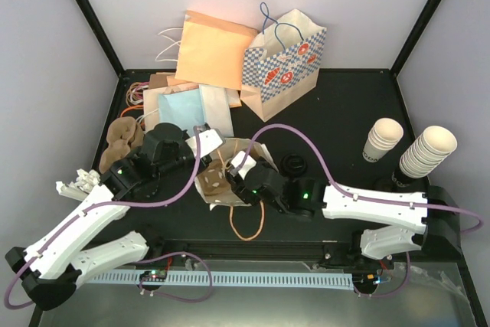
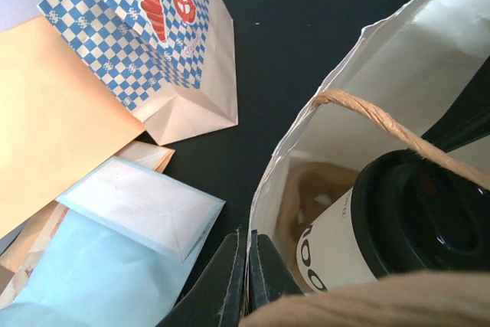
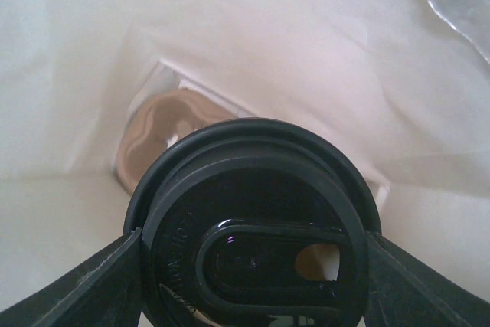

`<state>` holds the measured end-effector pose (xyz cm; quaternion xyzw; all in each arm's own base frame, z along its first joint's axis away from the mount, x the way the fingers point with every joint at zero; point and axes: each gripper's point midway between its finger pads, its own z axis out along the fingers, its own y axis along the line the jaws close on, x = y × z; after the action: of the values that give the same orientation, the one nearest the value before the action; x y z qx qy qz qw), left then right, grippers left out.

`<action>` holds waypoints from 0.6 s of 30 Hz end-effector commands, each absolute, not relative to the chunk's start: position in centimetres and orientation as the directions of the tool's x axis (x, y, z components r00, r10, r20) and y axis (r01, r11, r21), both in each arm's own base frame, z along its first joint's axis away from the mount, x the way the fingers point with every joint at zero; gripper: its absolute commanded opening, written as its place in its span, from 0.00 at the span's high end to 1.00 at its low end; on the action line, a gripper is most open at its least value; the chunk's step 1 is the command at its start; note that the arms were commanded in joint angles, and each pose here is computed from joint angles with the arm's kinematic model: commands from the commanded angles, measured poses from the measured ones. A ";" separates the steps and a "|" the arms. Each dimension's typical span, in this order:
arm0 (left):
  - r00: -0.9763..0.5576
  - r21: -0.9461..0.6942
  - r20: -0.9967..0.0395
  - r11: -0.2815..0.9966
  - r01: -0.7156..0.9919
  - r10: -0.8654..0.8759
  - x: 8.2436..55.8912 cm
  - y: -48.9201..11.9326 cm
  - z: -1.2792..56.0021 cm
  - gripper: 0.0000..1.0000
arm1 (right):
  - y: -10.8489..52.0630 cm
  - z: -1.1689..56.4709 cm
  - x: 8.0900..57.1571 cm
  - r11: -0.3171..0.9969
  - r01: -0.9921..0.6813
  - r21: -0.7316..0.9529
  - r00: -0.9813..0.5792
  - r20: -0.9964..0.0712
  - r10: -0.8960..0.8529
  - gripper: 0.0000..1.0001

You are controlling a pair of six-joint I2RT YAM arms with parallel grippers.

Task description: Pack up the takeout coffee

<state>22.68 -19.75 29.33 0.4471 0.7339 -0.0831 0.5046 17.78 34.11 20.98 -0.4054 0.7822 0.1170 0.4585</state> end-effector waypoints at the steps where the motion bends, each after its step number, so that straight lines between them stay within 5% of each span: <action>1: -0.055 0.362 -0.832 0.616 0.700 0.552 23.1 -19.4 32.2 0.95 | 35.0 21.3 18.1 0.657 -0.716 -0.236 -0.199 -0.833 -0.516 0.33; 12: -0.117 0.326 -0.797 0.584 0.743 0.593 23.7 -20.5 30.5 0.95 | 35.7 20.8 17.8 0.596 -0.714 -0.368 -0.084 -0.800 -0.594 0.33; 18: -0.027 0.311 -0.788 0.435 0.845 0.615 21.2 -22.0 30.3 0.92 | 36.5 20.0 17.0 0.498 -0.738 -0.456 0.011 -0.745 -0.667 0.33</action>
<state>23.29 -20.96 28.86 0.4695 0.7424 -0.0857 0.4702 17.24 35.75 20.23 -0.4661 0.7313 0.0569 0.4947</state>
